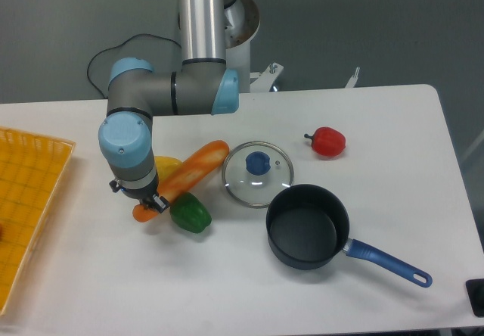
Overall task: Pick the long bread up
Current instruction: 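Lift and swing the held baguette up off the table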
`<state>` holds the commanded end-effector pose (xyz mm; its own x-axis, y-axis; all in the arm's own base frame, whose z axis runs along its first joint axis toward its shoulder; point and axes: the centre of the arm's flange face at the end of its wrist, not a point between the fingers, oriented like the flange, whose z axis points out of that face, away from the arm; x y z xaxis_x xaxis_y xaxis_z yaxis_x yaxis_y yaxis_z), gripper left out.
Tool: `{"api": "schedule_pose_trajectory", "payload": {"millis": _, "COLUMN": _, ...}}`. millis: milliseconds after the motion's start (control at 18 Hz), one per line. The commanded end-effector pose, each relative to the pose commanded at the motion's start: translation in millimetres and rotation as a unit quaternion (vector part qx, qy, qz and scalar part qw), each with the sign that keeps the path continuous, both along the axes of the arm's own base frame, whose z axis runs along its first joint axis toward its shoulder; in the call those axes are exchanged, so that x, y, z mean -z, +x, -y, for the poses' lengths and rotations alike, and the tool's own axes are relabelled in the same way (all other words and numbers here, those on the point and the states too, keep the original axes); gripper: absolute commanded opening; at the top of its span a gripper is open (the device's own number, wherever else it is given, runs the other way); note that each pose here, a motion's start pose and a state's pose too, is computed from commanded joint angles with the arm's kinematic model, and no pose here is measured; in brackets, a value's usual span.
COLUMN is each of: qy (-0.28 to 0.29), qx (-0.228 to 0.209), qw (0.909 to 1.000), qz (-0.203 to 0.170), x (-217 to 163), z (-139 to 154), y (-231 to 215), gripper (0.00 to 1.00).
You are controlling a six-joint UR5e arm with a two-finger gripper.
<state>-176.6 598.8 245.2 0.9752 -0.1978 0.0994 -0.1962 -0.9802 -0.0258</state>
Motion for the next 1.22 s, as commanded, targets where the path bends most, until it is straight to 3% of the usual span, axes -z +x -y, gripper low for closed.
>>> {"api": "schedule_pose_trajectory", "payload": {"millis": 1000, "qy": -0.011, "qx": -0.01, "qw": 0.9998, "qz": 0.012, "x": -77, "z": 13, "y": -16, "gripper": 0.0}}
{"api": "schedule_pose_trajectory", "payload": {"millis": 1222, "qy": -0.023, "qx": 0.019, "qw": 0.9994, "qz": 0.019, "x": -102, "z": 12, "y": -24, "gripper": 0.0}}
